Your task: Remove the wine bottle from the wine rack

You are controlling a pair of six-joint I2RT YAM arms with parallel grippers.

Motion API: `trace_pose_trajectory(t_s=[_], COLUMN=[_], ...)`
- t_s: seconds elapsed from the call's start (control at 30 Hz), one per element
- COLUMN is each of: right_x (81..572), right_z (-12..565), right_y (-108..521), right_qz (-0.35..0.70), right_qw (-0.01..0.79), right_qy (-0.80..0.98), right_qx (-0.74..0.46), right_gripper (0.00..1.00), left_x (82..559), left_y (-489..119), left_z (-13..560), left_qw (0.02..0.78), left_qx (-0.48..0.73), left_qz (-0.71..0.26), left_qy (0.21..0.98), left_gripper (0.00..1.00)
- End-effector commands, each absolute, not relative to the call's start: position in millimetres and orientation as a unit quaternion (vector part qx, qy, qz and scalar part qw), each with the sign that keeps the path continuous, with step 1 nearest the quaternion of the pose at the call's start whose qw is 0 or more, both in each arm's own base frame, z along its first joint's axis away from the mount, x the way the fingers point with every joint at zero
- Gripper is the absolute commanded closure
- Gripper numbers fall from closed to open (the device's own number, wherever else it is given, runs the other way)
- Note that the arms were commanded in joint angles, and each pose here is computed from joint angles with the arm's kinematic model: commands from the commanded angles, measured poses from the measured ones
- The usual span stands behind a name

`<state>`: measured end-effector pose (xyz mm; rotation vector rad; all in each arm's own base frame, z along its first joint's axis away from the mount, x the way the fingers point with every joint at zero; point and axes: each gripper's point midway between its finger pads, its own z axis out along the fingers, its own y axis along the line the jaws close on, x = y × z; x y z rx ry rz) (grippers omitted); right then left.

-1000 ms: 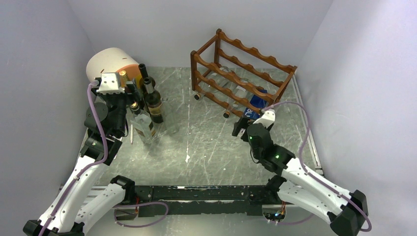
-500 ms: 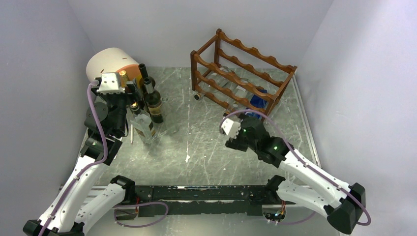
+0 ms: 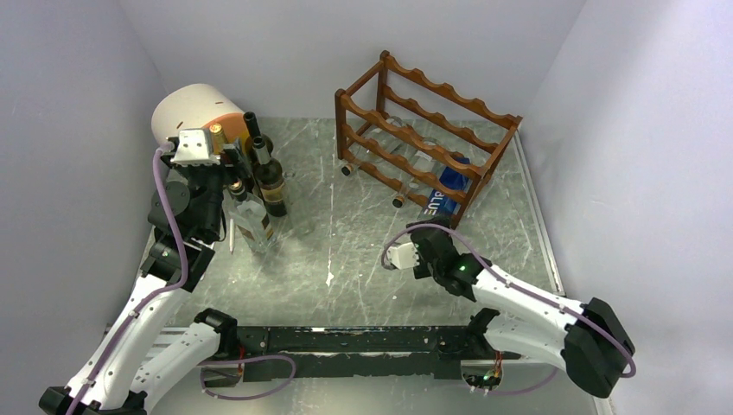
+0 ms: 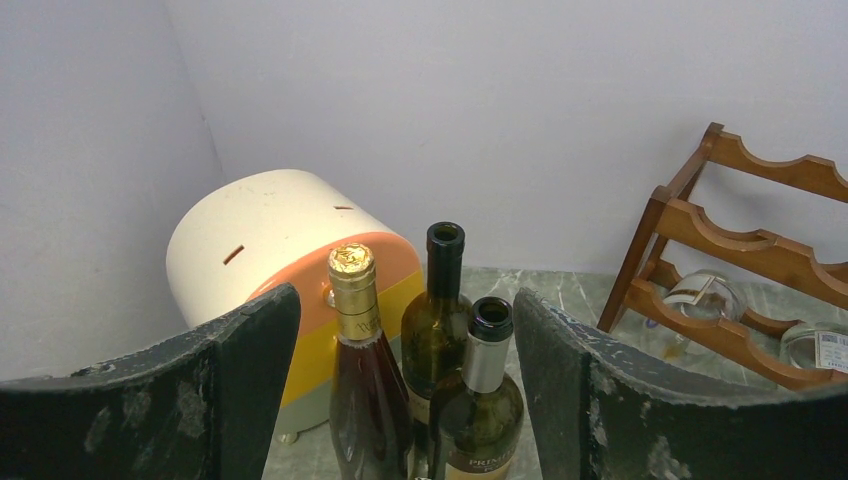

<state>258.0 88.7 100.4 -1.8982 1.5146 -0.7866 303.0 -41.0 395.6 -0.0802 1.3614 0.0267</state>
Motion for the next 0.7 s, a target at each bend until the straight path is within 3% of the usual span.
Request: trace_pose_trajectory(t_s=[0.0,0.4,0.67], right_x=[284,319,323], right_z=[115,103,89], right_y=[101,99,98], right_qz=[-0.356,-0.396,-0.39], right_qw=[0.315,0.297,0.288], right_qy=[0.507,0.495,0.5], right_qx=[-0.719,-0.714,-0.717], right_gripper=[0.0,0.0,0.1], left_x=[299,299,297], left_y=[-41,-42,-43], left_z=[409,409,409], left_qw=[0.786,0.786,0.788], left_qx=[-0.043,-0.043,-0.042], left_qz=[0.006,0.008,0.01], left_qy=[0.617,0.616,0.615], left_gripper=[0.18,0.18,0.17])
